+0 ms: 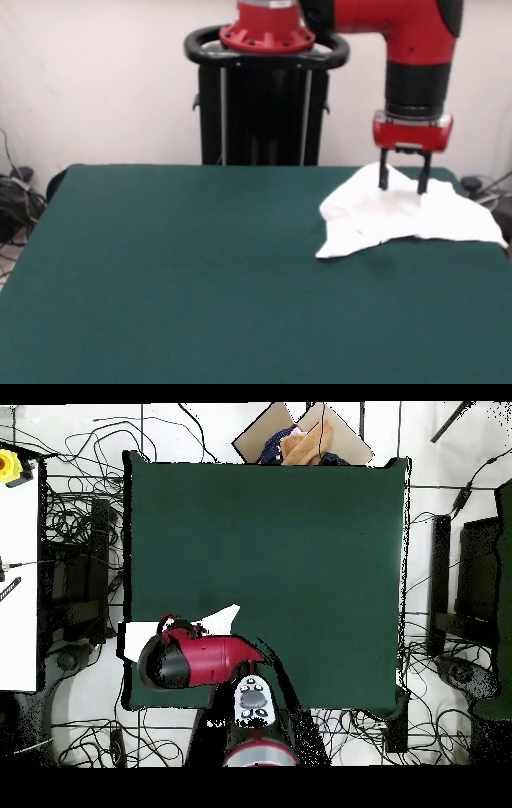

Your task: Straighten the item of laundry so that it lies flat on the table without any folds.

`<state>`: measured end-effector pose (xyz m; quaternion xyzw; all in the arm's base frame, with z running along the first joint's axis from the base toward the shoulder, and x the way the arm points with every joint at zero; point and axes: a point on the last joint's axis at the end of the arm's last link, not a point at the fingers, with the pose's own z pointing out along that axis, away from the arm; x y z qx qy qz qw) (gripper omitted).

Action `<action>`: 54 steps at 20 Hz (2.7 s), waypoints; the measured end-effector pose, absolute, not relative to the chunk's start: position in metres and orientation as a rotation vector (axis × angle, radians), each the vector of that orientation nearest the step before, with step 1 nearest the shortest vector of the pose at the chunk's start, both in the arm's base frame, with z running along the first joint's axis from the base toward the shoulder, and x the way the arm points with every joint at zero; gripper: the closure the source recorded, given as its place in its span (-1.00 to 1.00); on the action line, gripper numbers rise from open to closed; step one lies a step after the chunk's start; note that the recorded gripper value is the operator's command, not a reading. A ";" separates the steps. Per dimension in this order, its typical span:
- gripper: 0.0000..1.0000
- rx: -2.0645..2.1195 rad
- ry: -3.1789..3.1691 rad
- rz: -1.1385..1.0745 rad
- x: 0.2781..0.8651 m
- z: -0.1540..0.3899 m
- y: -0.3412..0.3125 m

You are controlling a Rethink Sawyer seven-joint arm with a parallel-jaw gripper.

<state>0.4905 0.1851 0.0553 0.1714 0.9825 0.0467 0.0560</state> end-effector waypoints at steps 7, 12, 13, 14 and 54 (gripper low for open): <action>-1.00 0.438 3.060 0.243 0.441 0.027 0.230; -1.00 0.337 3.062 0.202 0.411 -0.004 0.255; -1.00 0.303 3.051 0.172 0.400 -0.016 0.262; -1.00 0.281 3.042 0.147 0.393 -0.024 0.266; 1.00 0.550 2.899 -0.279 0.445 0.058 0.174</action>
